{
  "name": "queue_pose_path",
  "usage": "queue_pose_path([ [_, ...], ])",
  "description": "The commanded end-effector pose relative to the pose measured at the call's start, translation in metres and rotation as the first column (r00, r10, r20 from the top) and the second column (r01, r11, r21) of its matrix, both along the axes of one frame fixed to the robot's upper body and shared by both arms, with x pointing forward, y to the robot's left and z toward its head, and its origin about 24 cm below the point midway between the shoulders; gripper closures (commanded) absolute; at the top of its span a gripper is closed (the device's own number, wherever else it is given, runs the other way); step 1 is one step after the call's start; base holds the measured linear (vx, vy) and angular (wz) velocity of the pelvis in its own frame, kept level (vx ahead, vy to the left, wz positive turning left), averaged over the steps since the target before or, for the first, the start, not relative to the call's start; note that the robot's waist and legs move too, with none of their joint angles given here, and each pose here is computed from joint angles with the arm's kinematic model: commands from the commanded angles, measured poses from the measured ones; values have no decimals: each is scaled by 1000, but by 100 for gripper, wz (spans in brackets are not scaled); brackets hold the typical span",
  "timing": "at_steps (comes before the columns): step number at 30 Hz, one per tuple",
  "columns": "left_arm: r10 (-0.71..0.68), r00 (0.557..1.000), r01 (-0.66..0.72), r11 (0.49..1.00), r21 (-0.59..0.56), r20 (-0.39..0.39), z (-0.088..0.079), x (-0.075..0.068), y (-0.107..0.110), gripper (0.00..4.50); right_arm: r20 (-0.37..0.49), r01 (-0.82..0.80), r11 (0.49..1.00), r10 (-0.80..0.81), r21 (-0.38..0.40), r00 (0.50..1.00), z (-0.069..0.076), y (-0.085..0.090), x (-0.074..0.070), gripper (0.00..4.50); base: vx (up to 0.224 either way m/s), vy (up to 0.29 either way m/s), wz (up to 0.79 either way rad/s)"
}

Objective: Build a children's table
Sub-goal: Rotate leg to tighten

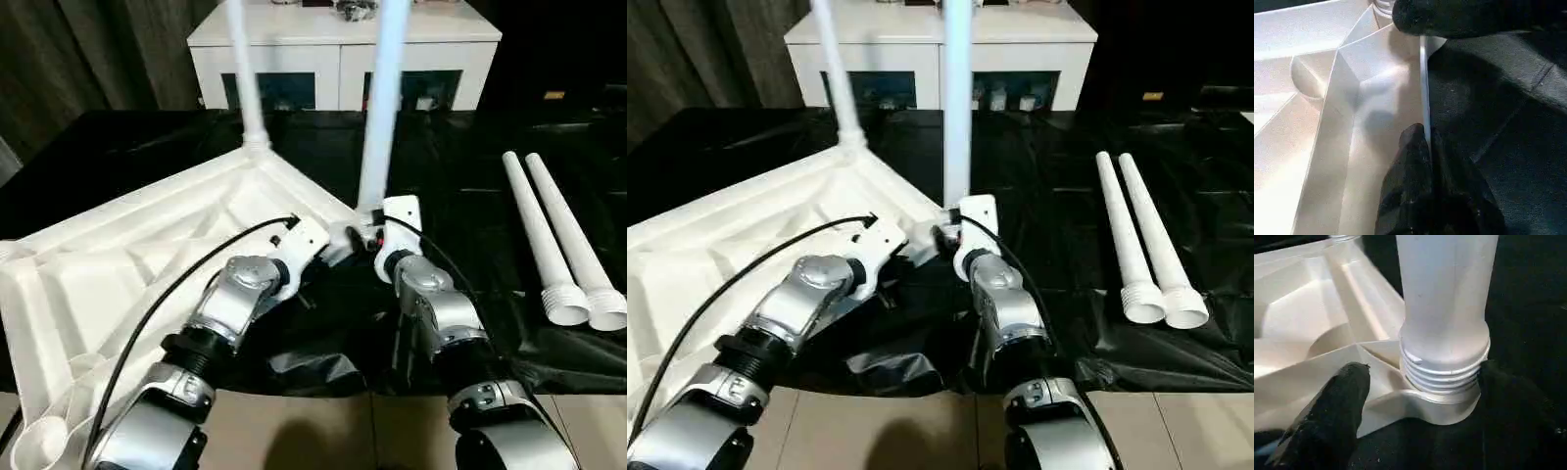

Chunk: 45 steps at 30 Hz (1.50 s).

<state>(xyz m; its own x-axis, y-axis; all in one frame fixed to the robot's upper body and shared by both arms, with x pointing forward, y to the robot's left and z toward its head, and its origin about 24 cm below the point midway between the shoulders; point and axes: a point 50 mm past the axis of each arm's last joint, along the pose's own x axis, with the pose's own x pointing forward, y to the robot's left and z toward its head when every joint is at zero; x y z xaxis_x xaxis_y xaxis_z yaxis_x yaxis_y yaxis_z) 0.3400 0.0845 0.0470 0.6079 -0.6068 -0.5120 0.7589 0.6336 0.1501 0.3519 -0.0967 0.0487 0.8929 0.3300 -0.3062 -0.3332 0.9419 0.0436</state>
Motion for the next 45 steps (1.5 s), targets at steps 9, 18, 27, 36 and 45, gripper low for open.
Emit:
queue_pose_path([
  [9,-291,957,291,955,-63,9,11,-19,20,450,-18,-466,869,470,-166,883,19,-47,-21,64,0,0,0],
  [18,-461,887,458,886,-78,-27,18,-35,34,450,-126,-699,689,689,-190,714,27,-68,-45,64,0,0,0],
  [27,-481,876,477,874,-89,-32,19,-38,34,450,-144,-754,634,741,-169,656,26,-63,-46,80,0,0,0],
  [36,-489,871,485,870,-90,-41,18,-40,36,450,-144,-752,640,739,-159,659,26,-64,-42,150,0,0,0],
  [45,-491,870,486,869,-94,-48,18,-40,36,450,-139,-753,645,740,-133,658,21,-61,-42,178,0,0,0],
])
